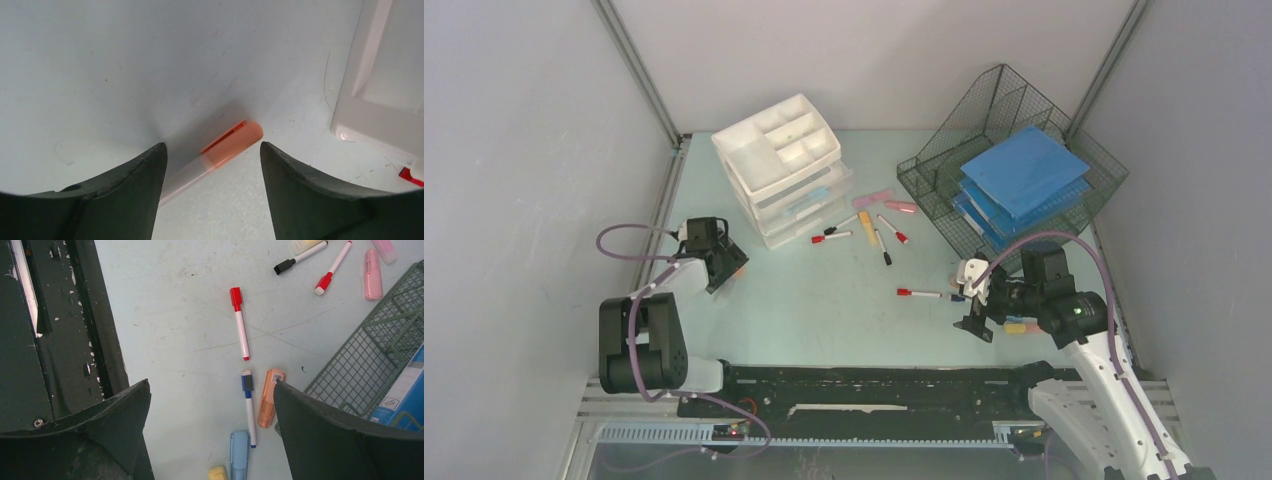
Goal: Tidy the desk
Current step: Pick up the stationery from the center of the board.
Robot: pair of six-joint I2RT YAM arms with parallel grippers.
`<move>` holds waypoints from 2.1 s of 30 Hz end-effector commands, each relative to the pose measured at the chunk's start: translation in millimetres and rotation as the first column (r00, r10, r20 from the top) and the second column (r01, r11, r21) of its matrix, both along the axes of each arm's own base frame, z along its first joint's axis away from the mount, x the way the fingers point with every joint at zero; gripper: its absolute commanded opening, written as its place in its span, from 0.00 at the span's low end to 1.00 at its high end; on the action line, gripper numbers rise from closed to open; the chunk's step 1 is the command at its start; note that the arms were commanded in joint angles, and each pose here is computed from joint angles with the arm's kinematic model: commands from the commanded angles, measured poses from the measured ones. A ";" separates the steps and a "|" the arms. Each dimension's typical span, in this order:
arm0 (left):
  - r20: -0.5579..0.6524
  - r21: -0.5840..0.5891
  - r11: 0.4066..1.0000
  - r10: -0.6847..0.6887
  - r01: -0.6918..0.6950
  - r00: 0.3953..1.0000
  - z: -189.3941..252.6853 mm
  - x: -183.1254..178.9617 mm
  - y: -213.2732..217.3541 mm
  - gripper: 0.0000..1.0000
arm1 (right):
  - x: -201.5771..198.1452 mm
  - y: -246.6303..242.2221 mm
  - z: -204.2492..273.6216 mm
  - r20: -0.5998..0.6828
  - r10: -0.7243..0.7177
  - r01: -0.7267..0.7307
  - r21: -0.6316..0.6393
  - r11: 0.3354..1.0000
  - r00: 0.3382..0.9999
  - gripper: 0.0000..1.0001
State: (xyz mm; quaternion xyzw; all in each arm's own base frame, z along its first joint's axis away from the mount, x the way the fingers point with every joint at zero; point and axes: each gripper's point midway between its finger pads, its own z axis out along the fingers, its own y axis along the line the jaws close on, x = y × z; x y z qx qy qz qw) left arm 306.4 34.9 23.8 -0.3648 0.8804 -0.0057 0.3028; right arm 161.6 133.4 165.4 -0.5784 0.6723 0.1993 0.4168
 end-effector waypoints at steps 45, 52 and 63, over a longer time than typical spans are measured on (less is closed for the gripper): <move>0.476 0.085 0.954 -0.294 0.289 0.829 105.7 -54.4 -61.5 0.00 | -3.3 2.3 7.7 0.050 0.030 -0.030 0.002 1.000 0.998 1.00; 0.669 0.199 0.854 -0.478 0.482 0.570 183.5 -61.0 -101.5 0.00 | -3.3 2.7 6.1 0.037 0.032 -0.032 0.002 0.999 0.999 1.00; 0.441 0.472 0.523 -0.837 0.710 0.324 268.2 -27.5 -162.7 0.00 | -1.9 2.2 4.4 0.025 0.026 -0.026 0.002 1.000 0.999 1.00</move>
